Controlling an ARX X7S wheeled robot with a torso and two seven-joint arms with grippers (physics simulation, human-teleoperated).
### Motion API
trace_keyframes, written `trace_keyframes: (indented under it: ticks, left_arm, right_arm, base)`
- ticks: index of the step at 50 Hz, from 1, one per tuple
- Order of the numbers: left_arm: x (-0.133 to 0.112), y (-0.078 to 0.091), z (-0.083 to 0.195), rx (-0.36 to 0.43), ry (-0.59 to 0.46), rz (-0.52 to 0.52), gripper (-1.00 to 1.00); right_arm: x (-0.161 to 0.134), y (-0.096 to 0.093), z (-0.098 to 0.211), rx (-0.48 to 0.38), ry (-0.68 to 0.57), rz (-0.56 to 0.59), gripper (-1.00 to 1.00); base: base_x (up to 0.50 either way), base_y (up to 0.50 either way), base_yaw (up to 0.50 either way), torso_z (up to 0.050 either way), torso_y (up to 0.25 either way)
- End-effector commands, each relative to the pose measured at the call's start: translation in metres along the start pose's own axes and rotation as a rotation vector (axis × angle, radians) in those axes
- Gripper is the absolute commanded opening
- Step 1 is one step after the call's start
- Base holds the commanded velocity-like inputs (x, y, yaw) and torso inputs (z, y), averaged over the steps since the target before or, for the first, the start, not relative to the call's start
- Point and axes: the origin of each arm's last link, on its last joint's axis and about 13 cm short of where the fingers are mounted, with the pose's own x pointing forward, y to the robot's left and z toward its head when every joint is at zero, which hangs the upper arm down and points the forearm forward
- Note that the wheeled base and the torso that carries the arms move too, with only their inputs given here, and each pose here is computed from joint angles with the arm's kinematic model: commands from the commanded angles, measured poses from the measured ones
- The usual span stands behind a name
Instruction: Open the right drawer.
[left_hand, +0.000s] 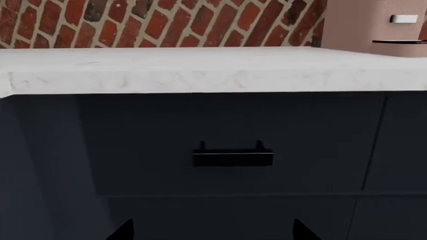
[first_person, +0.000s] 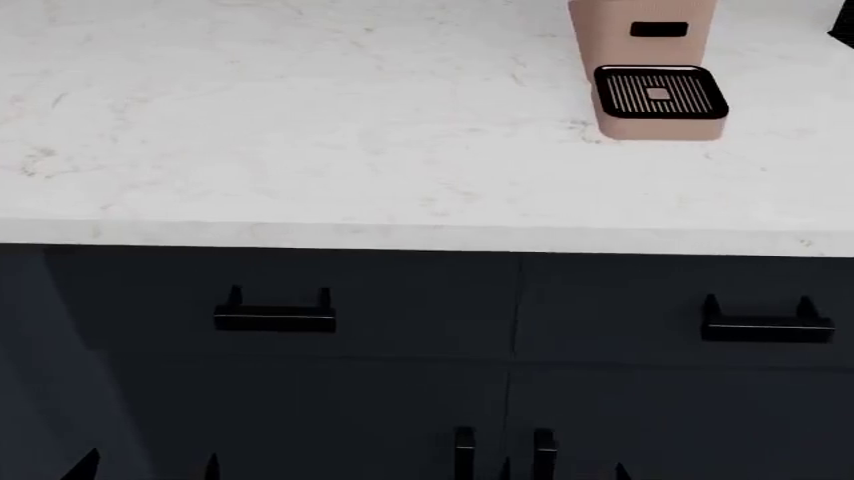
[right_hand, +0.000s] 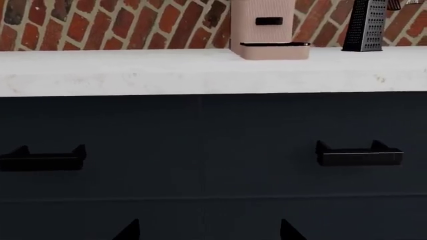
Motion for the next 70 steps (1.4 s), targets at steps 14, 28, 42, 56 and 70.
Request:
trace_keyframes:
  ticks: [14,28,42,56,70]
  left_arm:
    - [0.0002,-0.0004,-0.0010,0.008,0.005,-0.002,1.00]
    - [-0.0005,-0.0007,0.0012,0.011,-0.001,0.001,1.00]
    - [0.0004,-0.0002,0.0002,0.011,-0.002,0.003,1.00]
    - [0.0002,-0.0004,0.0001,0.014,-0.003,0.001,1.00]
    - [-0.0006,-0.0007,0.0009,0.024,-0.013,0.004,1.00]
  right_arm:
    - [0.0003,-0.0004,-0.0005,0.009,0.006,-0.005,1.00]
    - [0.0003,-0.0003,0.0002,0.007,0.013,-0.005,1.00]
    - [0.0010,-0.0004,-0.0027,0.003,0.024,-0.003,1.00]
    - [0.0002,0.0000,-0.0009,0.004,0.023,-0.002,1.00]
    - [0.0009,-0.0002,-0.0026,0.007,0.023,0.000,1.00]
  base:
    - [0.00,-0.11,0.00,0.000,0.000]
    - [0.00,-0.11,0.00,0.000,0.000]
    - [0.00,-0.11,0.00,0.000,0.000]
    - [0.00,-0.13,0.00,0.000,0.000]
    - [0.00,-0.15,0.00,0.000,0.000]
